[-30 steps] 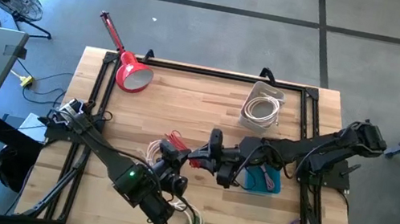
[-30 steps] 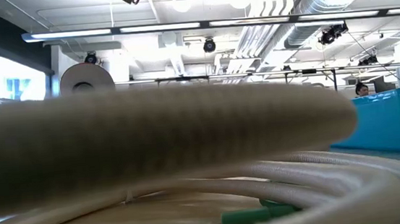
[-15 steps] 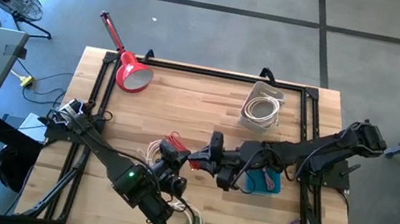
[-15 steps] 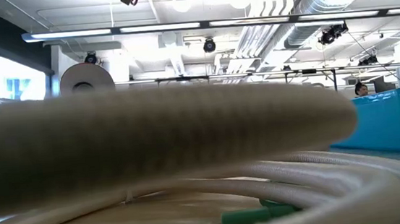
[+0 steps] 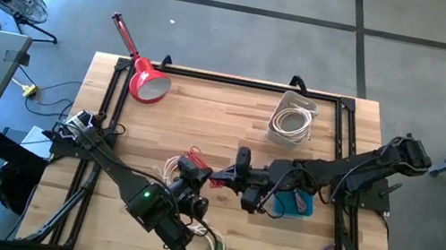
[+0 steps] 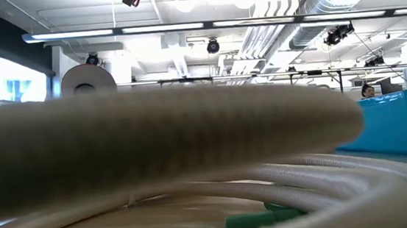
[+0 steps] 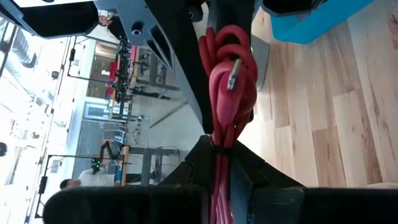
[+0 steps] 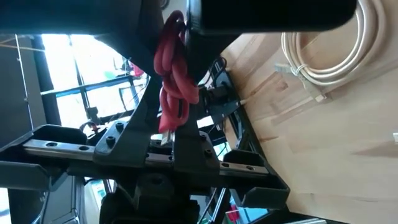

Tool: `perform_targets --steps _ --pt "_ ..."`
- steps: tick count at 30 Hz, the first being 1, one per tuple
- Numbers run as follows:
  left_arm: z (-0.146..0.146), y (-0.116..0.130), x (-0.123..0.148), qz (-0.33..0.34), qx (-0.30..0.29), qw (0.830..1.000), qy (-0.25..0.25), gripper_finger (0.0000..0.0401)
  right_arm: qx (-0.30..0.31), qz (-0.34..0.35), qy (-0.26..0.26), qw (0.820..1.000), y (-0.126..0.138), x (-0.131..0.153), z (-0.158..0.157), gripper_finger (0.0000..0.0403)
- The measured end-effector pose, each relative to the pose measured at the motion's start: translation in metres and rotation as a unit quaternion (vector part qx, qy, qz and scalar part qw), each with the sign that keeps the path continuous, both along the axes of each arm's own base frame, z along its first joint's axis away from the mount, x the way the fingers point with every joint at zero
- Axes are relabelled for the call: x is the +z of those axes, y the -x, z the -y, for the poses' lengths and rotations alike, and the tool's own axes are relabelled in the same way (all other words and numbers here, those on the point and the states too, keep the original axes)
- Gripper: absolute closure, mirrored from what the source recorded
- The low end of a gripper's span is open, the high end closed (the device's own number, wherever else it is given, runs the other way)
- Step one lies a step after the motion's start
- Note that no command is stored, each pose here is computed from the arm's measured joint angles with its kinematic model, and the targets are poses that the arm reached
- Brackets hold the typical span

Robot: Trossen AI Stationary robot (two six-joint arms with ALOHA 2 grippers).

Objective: Pick & Place USB Port
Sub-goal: Put the red charger cable into the blue bin

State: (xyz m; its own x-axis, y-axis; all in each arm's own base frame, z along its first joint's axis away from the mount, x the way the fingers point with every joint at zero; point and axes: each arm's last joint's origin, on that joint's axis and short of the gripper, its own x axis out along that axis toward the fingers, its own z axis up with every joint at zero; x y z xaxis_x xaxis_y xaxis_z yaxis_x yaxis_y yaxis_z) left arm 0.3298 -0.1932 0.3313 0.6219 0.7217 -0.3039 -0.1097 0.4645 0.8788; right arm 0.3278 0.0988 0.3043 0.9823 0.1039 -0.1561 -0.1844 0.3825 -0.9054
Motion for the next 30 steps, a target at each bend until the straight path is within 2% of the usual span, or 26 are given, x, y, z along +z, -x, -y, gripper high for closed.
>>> perform_targets --steps 3,9,13,16,18,20,23,25,27,30 --pt "0.0 0.0 0.0 0.0 0.0 1.0 0.001 0.0369 -0.008 0.0 -0.003 1.0 0.0 0.0 0.0 0.0381" --pt "0.001 -0.001 0.0 0.006 0.0 1.0 0.004 0.0289 -0.032 -0.01 0.0 0.999 0.0 -0.002 0.002 0.0381" --pt "0.001 -0.001 0.0 0.007 0.0 1.0 0.003 0.025 -0.081 -0.019 0.008 0.996 0.001 -0.005 0.005 0.0381" --pt "0.0 0.0 0.0 0.003 0.0 1.0 0.0 0.0232 -0.155 -0.024 0.025 0.987 0.002 -0.006 0.01 0.0381" --pt "0.0 0.001 0.0 -0.001 0.0 1.0 -0.003 0.0224 -0.223 -0.024 0.041 0.974 0.003 -0.007 0.014 0.0381" --pt "-0.001 0.002 0.0 -0.01 0.0 1.0 -0.009 0.022 -0.303 -0.026 0.063 0.95 0.006 -0.007 0.019 0.0381" --pt "-0.002 0.004 -0.001 -0.024 0.0 1.0 -0.017 0.0218 -0.427 -0.02 0.087 0.9 0.013 -0.003 0.032 0.0381" --pt "-0.003 0.005 -0.002 -0.031 0.0 0.999 -0.02 0.0218 -0.486 -0.016 0.091 0.869 0.022 0.004 0.043 0.0381" --pt "-0.003 0.006 -0.002 -0.038 -0.001 0.999 -0.017 0.0218 -0.515 -0.009 0.072 0.854 0.034 0.014 0.055 0.0381" --pt "-0.004 0.007 -0.003 -0.048 -0.002 0.999 -0.003 0.0218 -0.537 0.01 0.004 0.843 0.058 0.03 0.075 0.0381"
